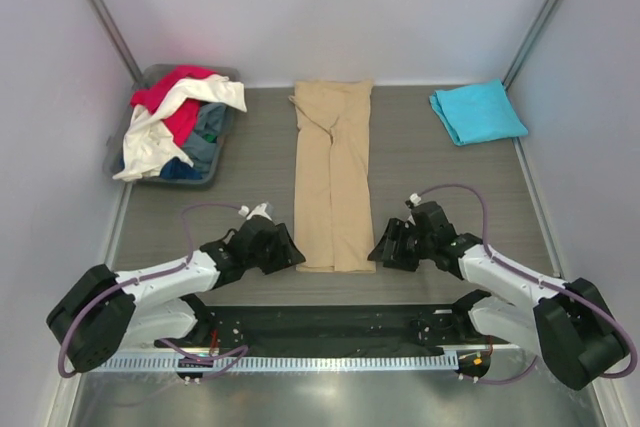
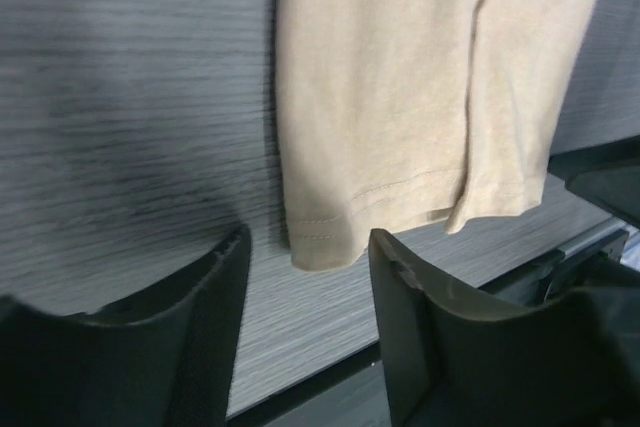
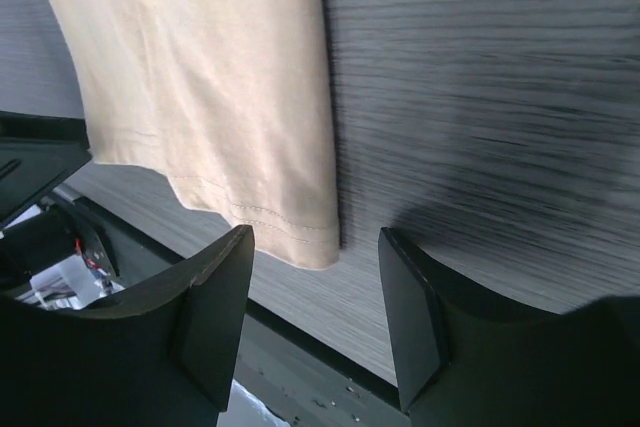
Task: Fold and stack the t-shirts
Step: Fold the tshirt
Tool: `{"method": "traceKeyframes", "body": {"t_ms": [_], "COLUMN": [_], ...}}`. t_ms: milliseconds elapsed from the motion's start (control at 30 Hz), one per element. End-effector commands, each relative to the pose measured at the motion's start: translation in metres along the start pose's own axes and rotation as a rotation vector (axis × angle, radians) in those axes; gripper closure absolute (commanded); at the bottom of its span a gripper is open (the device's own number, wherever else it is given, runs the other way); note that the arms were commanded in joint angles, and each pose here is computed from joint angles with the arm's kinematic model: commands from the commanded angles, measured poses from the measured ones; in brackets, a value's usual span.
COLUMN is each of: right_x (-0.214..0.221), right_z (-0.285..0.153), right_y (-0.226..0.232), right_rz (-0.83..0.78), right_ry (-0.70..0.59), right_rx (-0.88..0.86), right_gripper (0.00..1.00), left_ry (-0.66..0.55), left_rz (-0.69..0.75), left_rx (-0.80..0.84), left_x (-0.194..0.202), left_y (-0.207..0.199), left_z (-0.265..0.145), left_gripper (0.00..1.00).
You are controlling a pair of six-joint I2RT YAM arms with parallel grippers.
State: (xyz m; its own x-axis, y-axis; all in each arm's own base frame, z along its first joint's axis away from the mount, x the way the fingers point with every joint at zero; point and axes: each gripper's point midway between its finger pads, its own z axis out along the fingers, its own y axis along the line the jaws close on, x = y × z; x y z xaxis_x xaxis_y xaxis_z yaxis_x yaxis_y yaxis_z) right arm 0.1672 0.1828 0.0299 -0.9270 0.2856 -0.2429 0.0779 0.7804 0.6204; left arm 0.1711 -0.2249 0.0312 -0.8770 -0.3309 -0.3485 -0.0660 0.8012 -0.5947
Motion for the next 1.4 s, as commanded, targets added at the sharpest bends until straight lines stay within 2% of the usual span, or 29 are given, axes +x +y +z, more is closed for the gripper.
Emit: {"method": "traceKeyframes", "body": {"t_ms": [0, 200, 333, 433, 467, 533, 633, 733, 1000, 1067, 1200, 1267, 1367], "right_x": [0.022, 0.039, 0.043, 0.043, 0.042, 0.042, 0.041, 0.038, 0.025, 0.014, -0.025, -0.042, -0.078], "right_z": [0.008, 0.013, 0.017, 0.018, 0.018, 0.016, 0.006, -0.01, -0.066, -0.077, -0.1, -0.094, -0.098], "right_y": [-0.01, -0.014, -0.022, -0.025, -0.024, -0.026, -0.027, -0.025, 0.018, 0.029, 0.063, 0.064, 0.083], "right_rz": [0.034, 0.043, 0.051, 0.044, 0.039, 0.032, 0.018, 0.014, 0.017, 0.013, -0.05, -0.077, -0.145], "right_ry": [0.054, 0.076, 0.088, 0.089, 0.081, 0.08, 0.071, 0.047, -0.043, -0.089, -0.198, -0.209, -0.283], "right_rx": [0.008, 0.005, 0.024, 0.035, 0.032, 0.043, 0.071, 0.098, 0.013, 0.0, 0.005, 0.074, 0.12], "right_gripper": [0.42, 0.54, 0.67, 0.76, 0.82, 0.91, 0.99, 0.99, 0.99, 0.99, 0.99, 0.99, 0.99], "left_ry": [0.002, 0.017, 0.02, 0.013, 0.01, 0.007, 0.005, -0.002, 0.013, -0.007, -0.113, -0.149, -0.139], "left_rz": [0.025, 0.046, 0.049, 0.058, 0.06, 0.064, 0.071, 0.1, 0.118, 0.121, 0.193, 0.231, 0.301], "left_rx": [-0.09, -0.127, -0.128, -0.122, -0.118, -0.107, -0.1, -0.115, -0.058, -0.036, -0.117, -0.14, -0.161], "left_x": [0.01, 0.019, 0.021, 0.019, 0.019, 0.018, 0.017, 0.022, 0.029, 0.019, -0.017, -0.04, -0.065], "left_y": [0.022, 0.029, 0.029, 0.025, 0.024, 0.02, 0.012, 0.005, -0.037, -0.055, -0.065, -0.078, -0.092], "left_z": [0.005, 0.009, 0.013, 0.013, 0.012, 0.009, -0.001, -0.017, -0.068, -0.08, -0.101, -0.106, -0.103], "left_gripper": [0.52, 0.56, 0.64, 0.84, 1.0, 1.0, 1.0, 1.0, 1.0, 1.0, 1.0, 1.0, 1.0]}}
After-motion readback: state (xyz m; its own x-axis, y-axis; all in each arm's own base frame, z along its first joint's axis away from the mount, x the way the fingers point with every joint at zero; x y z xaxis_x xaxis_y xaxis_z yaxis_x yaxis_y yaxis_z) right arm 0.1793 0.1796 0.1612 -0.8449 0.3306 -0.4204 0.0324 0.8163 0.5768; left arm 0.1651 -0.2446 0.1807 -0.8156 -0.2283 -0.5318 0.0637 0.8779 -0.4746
